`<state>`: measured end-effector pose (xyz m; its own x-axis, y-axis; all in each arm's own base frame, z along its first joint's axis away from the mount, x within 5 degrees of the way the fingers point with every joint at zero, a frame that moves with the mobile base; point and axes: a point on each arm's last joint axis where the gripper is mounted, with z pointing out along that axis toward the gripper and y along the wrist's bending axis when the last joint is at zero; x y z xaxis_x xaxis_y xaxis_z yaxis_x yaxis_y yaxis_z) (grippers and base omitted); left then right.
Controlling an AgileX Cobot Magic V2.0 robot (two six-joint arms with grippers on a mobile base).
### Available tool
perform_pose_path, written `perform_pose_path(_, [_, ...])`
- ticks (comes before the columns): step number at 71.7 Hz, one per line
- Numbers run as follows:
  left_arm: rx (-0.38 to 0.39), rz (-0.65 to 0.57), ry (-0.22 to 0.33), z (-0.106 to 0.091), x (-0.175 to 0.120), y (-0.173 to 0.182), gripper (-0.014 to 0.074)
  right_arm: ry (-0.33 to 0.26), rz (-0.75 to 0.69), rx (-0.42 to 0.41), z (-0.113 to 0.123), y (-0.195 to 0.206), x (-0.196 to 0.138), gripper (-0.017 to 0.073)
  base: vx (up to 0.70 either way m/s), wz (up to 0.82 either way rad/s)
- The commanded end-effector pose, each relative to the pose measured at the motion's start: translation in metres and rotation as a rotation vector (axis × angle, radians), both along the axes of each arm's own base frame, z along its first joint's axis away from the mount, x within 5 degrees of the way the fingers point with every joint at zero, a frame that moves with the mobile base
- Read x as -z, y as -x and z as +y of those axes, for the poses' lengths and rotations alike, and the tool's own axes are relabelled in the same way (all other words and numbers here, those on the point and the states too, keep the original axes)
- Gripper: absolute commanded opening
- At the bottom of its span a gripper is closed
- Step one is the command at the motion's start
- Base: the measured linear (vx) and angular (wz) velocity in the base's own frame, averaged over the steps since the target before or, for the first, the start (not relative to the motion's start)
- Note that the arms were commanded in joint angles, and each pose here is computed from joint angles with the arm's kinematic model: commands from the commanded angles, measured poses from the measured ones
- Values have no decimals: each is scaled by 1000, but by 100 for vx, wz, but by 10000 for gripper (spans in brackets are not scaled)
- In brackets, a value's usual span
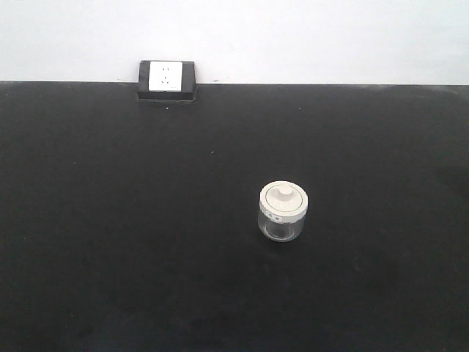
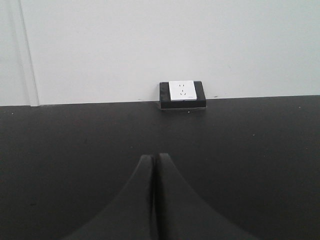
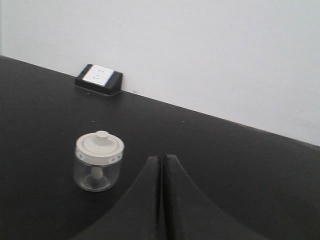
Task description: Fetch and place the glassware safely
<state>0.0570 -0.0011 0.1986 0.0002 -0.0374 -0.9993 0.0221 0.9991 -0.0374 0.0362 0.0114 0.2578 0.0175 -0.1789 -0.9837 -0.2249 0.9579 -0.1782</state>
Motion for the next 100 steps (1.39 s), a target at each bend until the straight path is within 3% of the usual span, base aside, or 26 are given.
perform_pose_path(1, [5,-65,15,0,2,0,-7,-52,-87,77,-4,2,-14,-8,0,0])
perform_pose_path(15, [5,-65,15,0,2,0,-7,-124,-109,236,-12,-6,3,-8,0,0])
perform_pose_path(24, [5,-65,15,0,2,0,-7,-131,-132,288,-15,-12,21,-8,0,0])
perform_pose_path(41, [5,-65,15,0,2,0,-7,-87,-126,284,-15,-19,47,-8,0,0])
perform_pose_path(66, [5,-65,15,0,2,0,-7,-151,-95,283,-15,-20,57,-8,0,0])
perform_pose_path(75, [5,-65,15,0,2,0,-7,-199,-91,281,-15,-20,57,-8,0,0])
perform_pose_path(93, [5,-65,15,0,2,0,-7,-161,-86,191,-10,-20,57,-8,0,0])
perform_pose_path(100, [5,-65,15,0,2,0,-7,-166,-86,193,-10,-20,57,-8,0,0])
